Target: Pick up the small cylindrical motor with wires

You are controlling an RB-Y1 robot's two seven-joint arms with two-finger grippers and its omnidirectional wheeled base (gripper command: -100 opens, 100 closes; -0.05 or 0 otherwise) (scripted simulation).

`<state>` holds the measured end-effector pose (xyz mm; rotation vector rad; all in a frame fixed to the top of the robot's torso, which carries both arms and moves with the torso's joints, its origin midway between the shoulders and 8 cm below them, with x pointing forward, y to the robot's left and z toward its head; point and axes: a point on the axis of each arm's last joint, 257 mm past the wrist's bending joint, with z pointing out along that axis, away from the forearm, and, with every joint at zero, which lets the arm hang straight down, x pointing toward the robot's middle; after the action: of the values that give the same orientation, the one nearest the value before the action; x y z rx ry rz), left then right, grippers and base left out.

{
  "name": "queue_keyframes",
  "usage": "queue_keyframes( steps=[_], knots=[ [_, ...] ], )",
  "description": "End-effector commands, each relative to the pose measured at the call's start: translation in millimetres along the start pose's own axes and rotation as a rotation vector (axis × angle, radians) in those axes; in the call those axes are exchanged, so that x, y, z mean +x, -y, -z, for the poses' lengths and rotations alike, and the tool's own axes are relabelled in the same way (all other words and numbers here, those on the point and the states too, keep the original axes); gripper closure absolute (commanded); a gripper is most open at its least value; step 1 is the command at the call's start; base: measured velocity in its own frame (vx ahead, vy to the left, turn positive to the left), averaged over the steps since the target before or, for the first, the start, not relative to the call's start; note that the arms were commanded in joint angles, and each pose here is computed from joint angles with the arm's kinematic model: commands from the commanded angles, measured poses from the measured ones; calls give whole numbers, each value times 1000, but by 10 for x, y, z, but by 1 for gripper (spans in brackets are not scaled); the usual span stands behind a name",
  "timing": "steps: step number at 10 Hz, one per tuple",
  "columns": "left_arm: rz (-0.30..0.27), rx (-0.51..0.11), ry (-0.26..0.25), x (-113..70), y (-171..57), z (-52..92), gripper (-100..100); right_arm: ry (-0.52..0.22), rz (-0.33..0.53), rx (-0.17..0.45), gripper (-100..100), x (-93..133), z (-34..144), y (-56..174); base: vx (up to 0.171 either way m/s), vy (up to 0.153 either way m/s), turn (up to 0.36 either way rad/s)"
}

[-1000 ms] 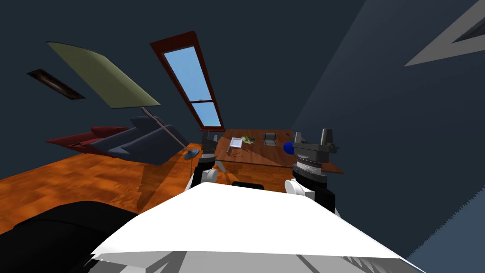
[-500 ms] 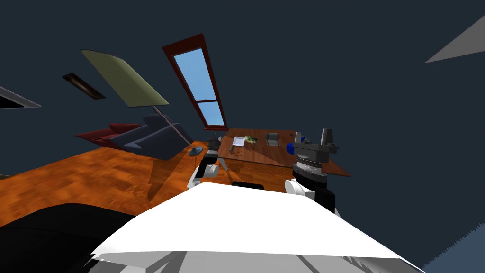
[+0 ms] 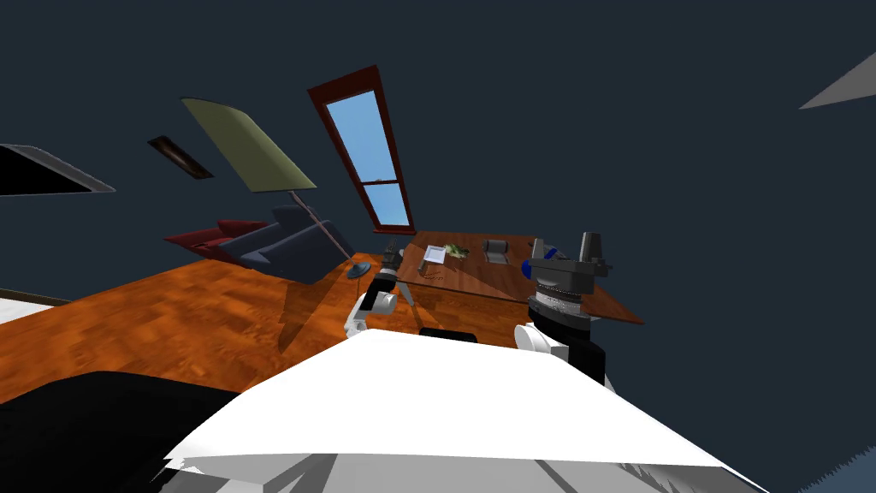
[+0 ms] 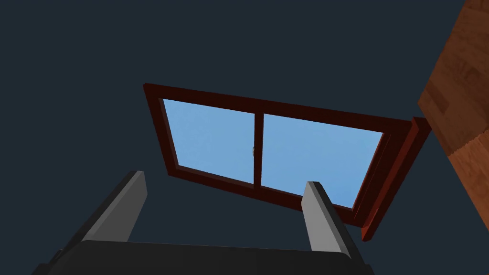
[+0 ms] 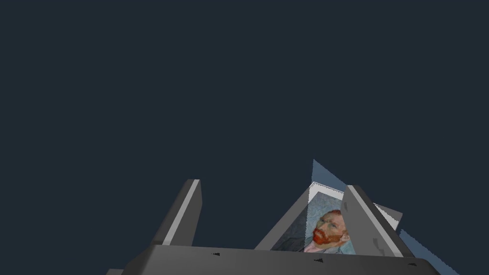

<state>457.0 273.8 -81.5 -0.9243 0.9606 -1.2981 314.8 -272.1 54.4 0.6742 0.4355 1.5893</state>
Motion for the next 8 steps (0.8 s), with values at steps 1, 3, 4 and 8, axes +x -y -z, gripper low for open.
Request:
queue_keyframes(
  steps=[1, 3, 4, 8],
  knots=[
    [1, -48, -2, 3, -165, -95, -100, 0, 0, 0, 0, 0, 0, 0, -26, 9, 61],
    [3, -100, -2, -5, -341, -156, -100, 0, 0, 0, 0, 0, 0, 0, -20, 5, 51],
    [3, -109, -1, -6, -364, -153, -100, 0, 0, 0, 0, 0, 0, 0, -15, 2, 30],
    [18, -248, 5, -32, -847, -303, -100, 0, 0, 0, 0, 0, 0, 0, -15, 0, 52]
  ],
)
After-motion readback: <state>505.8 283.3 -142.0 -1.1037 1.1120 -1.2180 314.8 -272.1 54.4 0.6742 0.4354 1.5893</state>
